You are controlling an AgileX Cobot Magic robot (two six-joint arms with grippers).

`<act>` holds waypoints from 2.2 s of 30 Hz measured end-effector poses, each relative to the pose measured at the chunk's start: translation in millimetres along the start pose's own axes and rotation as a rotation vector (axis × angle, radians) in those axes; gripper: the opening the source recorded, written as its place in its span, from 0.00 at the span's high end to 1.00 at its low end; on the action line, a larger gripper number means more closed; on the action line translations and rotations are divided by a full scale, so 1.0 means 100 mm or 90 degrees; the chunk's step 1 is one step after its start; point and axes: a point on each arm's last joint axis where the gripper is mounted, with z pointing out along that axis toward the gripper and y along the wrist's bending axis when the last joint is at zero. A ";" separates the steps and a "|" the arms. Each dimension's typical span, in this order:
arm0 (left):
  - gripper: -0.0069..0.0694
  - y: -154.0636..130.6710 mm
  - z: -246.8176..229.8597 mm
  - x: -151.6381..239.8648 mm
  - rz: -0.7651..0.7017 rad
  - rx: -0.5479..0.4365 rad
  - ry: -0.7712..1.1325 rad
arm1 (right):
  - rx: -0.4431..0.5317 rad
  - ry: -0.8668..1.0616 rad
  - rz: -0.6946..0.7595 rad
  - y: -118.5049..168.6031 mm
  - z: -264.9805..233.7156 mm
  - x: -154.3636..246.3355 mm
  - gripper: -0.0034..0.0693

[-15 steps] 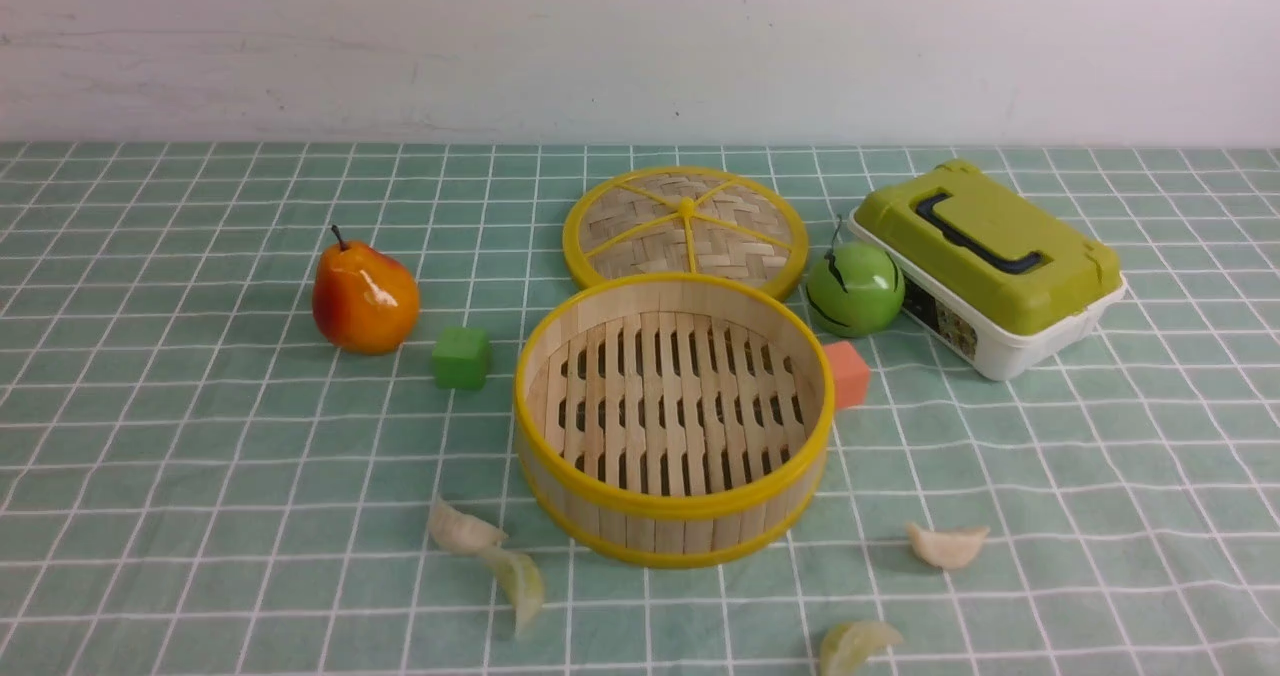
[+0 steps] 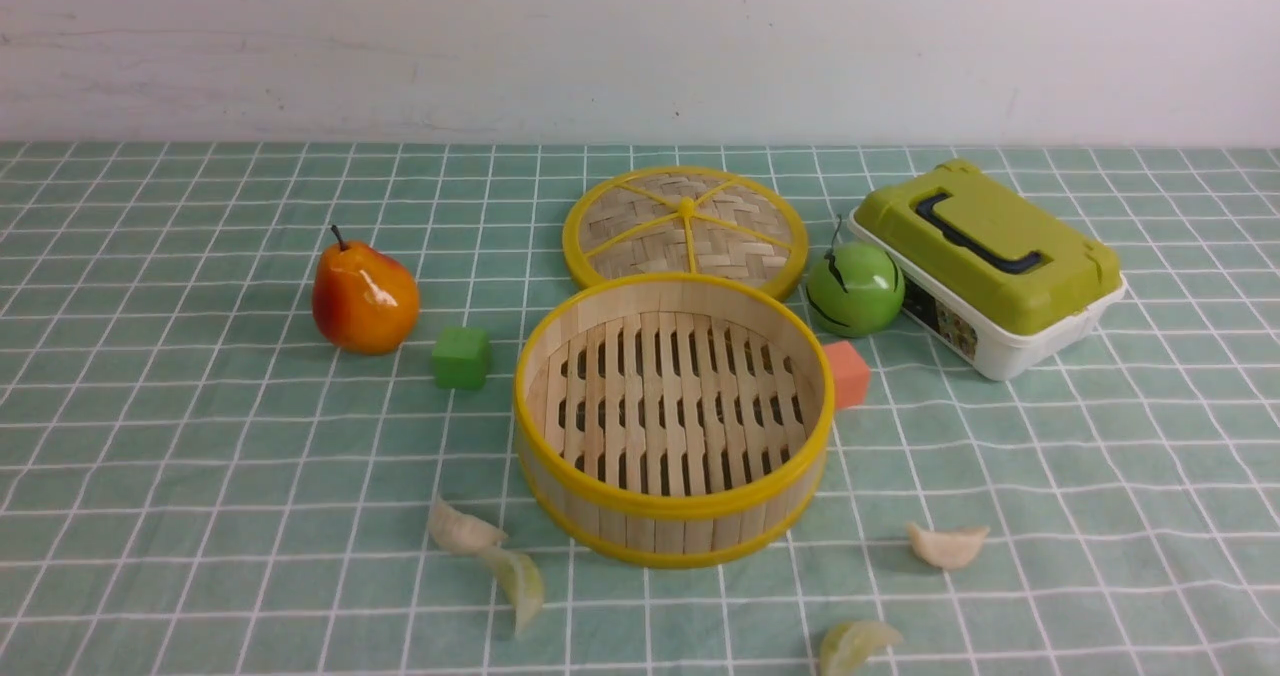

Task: Put the dumplings into the steamer on the table with the blue tablecloth.
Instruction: 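Reach for and grasp a dumpling on the table with the left gripper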

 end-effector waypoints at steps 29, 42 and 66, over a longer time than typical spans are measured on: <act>0.60 0.00 0.00 0.01 0.001 -0.001 0.004 | 0.000 0.000 0.000 0.00 0.00 0.00 0.62; 0.60 -0.09 -0.01 -0.10 -0.336 0.084 -0.054 | -0.058 0.006 0.171 0.06 0.00 0.00 0.62; 0.65 -0.30 -0.31 -0.69 -0.833 0.308 -0.099 | -0.213 -0.084 0.328 0.34 -0.31 -0.88 0.73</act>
